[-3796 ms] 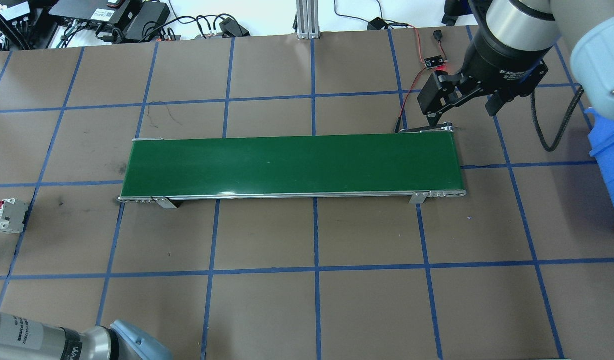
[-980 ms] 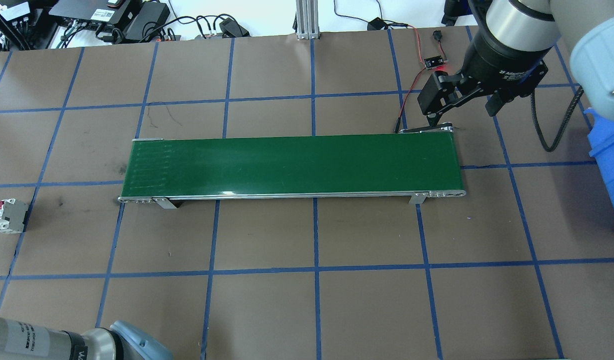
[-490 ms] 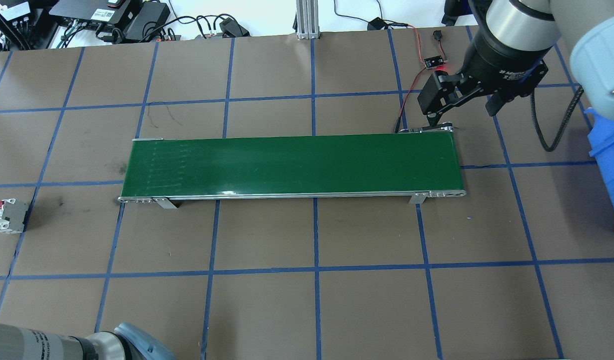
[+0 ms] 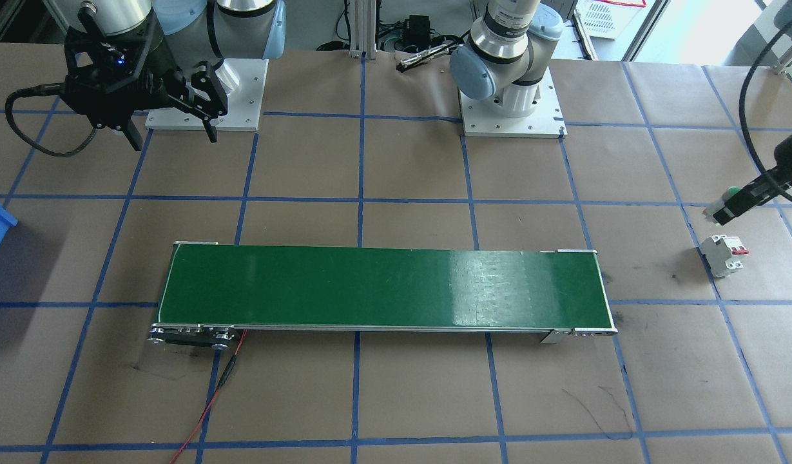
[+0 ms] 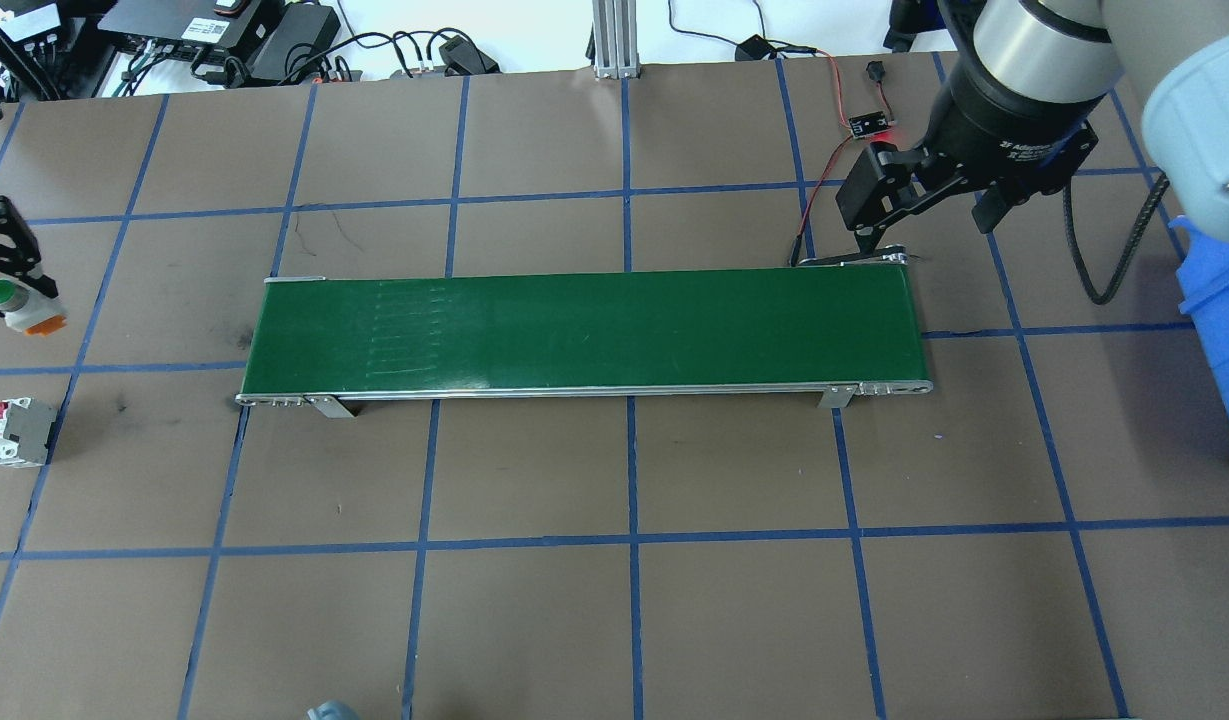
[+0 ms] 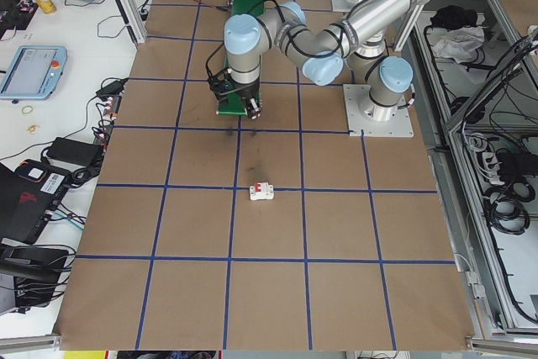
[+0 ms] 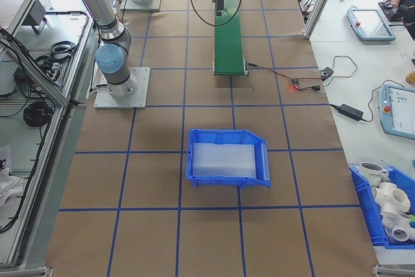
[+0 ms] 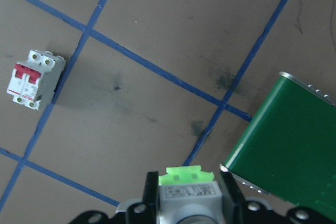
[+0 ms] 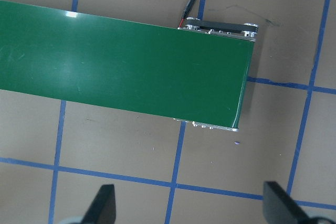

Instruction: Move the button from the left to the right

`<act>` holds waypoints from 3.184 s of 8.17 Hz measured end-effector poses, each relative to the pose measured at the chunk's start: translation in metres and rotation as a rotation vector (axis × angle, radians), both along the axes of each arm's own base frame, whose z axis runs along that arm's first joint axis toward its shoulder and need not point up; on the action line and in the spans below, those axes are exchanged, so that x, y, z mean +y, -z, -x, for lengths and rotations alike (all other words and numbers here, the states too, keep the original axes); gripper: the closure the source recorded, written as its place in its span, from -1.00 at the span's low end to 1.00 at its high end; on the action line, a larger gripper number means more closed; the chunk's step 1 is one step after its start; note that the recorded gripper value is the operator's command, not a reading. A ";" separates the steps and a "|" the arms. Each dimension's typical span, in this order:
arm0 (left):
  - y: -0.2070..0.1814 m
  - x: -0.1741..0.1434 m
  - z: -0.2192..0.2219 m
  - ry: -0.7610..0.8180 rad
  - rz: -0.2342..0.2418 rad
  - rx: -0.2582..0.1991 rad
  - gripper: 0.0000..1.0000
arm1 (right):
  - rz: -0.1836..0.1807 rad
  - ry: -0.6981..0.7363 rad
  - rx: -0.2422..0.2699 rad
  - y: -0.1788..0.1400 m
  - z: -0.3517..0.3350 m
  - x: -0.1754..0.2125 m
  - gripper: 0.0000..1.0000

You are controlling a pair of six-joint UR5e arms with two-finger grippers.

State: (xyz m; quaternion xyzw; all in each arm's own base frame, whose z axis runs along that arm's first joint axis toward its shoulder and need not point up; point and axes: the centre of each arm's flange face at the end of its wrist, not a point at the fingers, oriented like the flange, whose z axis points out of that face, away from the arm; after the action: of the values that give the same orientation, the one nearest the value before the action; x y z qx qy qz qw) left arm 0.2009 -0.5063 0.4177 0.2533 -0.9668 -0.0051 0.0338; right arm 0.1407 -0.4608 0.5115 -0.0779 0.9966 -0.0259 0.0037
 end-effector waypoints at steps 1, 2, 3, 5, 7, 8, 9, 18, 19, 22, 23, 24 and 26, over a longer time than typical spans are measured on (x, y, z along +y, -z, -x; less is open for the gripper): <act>-0.005 -0.011 0.039 -0.090 -0.001 -0.002 0.84 | 0.000 0.000 0.000 0.000 0.000 0.000 -1.00; -0.004 -0.018 0.062 -0.189 -0.011 0.002 0.84 | 0.000 0.000 0.000 0.000 0.000 0.000 -1.00; 0.003 -0.022 0.077 -0.281 -0.030 0.008 0.84 | 0.000 0.000 0.000 0.000 0.000 0.000 -1.00; 0.026 -0.025 0.110 -0.403 -0.056 0.027 0.84 | 0.000 0.000 0.000 0.000 0.000 0.000 -1.00; 0.046 -0.027 0.128 -0.524 -0.062 0.037 0.84 | 0.000 0.000 0.000 0.000 0.000 0.000 -1.00; 0.055 -0.033 0.129 -0.570 -0.043 0.038 1.00 | 0.000 0.000 0.000 0.000 0.000 0.000 -1.00; 0.063 -0.039 0.130 -0.609 -0.037 0.039 1.00 | 0.000 0.000 0.000 0.000 0.000 0.000 -1.00; 0.137 -0.059 0.158 -0.792 -0.010 0.179 1.00 | -0.001 0.000 0.000 0.000 0.000 0.000 -1.00; 0.139 -0.059 0.159 -0.804 -0.015 0.180 1.00 | -0.001 0.000 0.000 0.000 0.000 0.000 -1.00; 0.148 -0.055 0.162 -0.807 -0.034 0.178 1.00 | -0.002 0.000 0.000 0.000 0.000 0.000 -1.00; 0.153 -0.052 0.163 -0.808 -0.046 0.177 1.00 | -0.002 0.000 0.000 0.000 0.000 0.000 -1.00; 0.158 -0.049 0.164 -0.811 -0.057 0.176 1.00 | -0.002 0.000 0.000 0.000 0.000 0.000 -1.00; 0.161 -0.046 0.165 -0.812 -0.068 0.175 -0.99 | -0.001 0.000 0.000 0.000 0.000 0.000 -1.00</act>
State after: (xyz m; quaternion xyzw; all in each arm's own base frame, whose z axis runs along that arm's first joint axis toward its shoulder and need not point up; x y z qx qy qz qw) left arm 0.0355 -0.5524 0.2567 0.6135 -0.7811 -0.0447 0.1068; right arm 0.1409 -0.4607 0.5114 -0.0781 0.9966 -0.0254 0.0038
